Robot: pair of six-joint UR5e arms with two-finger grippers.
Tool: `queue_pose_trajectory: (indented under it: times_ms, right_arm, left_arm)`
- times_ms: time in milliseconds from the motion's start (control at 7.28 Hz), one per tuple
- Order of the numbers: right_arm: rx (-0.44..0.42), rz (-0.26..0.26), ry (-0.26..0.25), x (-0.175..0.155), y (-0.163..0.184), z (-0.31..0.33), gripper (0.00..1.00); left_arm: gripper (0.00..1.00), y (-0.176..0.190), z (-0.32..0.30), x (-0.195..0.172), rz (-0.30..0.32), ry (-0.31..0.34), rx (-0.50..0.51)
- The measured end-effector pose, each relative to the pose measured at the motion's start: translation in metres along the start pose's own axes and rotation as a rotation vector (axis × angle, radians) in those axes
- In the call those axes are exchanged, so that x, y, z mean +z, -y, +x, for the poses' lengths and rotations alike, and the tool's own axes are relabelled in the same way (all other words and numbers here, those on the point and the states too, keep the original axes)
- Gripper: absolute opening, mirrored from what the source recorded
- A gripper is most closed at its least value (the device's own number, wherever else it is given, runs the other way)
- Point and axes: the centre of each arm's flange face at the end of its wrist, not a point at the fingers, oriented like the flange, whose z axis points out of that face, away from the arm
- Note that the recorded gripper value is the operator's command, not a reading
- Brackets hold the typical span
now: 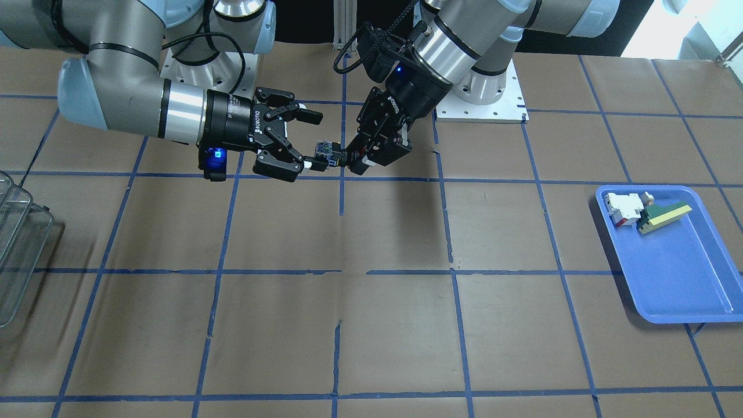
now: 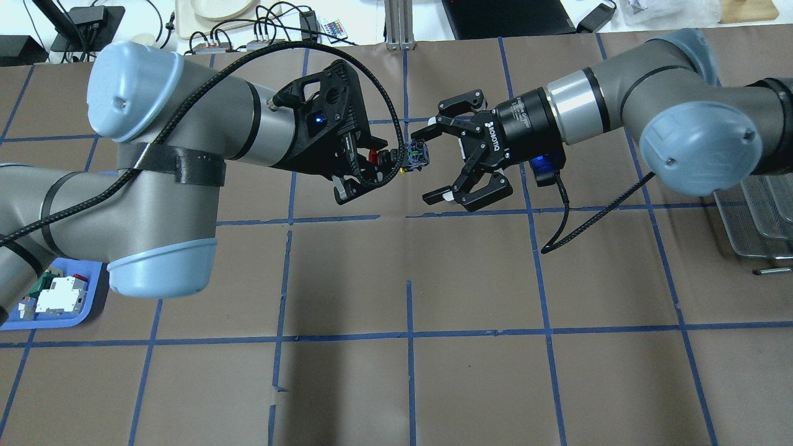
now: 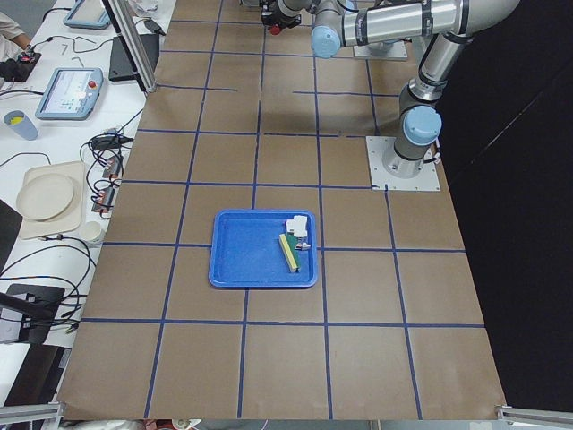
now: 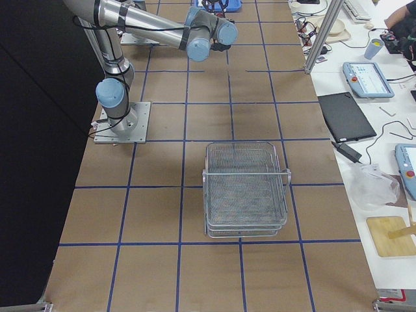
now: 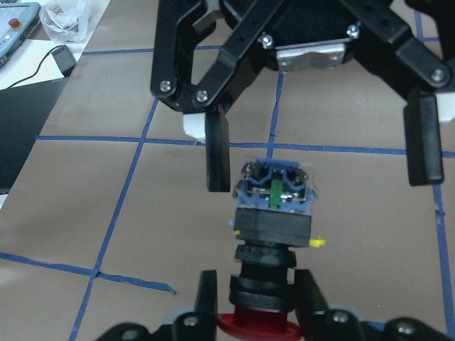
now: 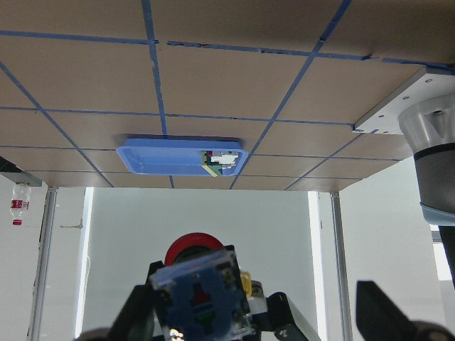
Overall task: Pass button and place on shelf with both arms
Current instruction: 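Close the right gripper on the button's blue body beside the left gripper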
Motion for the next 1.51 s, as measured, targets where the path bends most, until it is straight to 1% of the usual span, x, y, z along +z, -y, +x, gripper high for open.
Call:
queue_pose_trajectory:
  times_ms: [137,275,412,550,687,962,1099,1237,1511]
  right_arm:
    - [0.001,0.0,-0.002,0.001,-0.0003,0.0006,0.9]
    - [0.001,0.0,-0.004,0.0018,-0.0001,0.0011,0.81]
    - [-0.001,0.001,-0.005,0.002,0.0002,0.0013,0.55]
    - [-0.003,0.001,-0.005,0.0023,0.0002,0.0015,0.35]
    - [-0.005,0.0,-0.004,0.0021,0.0002,0.0013,0.23]
    - [-0.009,-0.004,0.0,0.0013,-0.0003,0.0005,0.07]
    - [-0.01,-0.007,0.003,0.0009,-0.0008,0.0,0.05]
    - [-0.01,-0.009,0.004,0.0008,-0.001,-0.0001,0.02]
    - [-0.011,-0.009,0.007,-0.0009,-0.001,-0.0014,0.0]
  left_arm:
    - [0.22,-0.0001,-0.0001,0.0002,0.0,0.001,0.0]
    - [0.22,-0.0001,-0.0001,0.0002,0.0,0.001,0.0]
    - [0.22,-0.0002,0.0001,0.0003,0.0,0.001,-0.001]
    - [0.22,0.0001,0.0003,-0.0002,0.0,0.001,-0.003]
    - [0.22,0.0007,0.0004,-0.001,0.002,0.002,-0.018]
    - [0.24,0.002,0.0003,-0.0029,0.005,0.005,-0.057]
    - [0.62,0.0024,0.0003,-0.0035,0.005,0.006,-0.064]
    - [0.98,0.0028,0.0002,-0.0045,0.006,0.009,-0.069]
    - [1.0,0.0031,0.0005,-0.0049,0.007,0.009,-0.121]
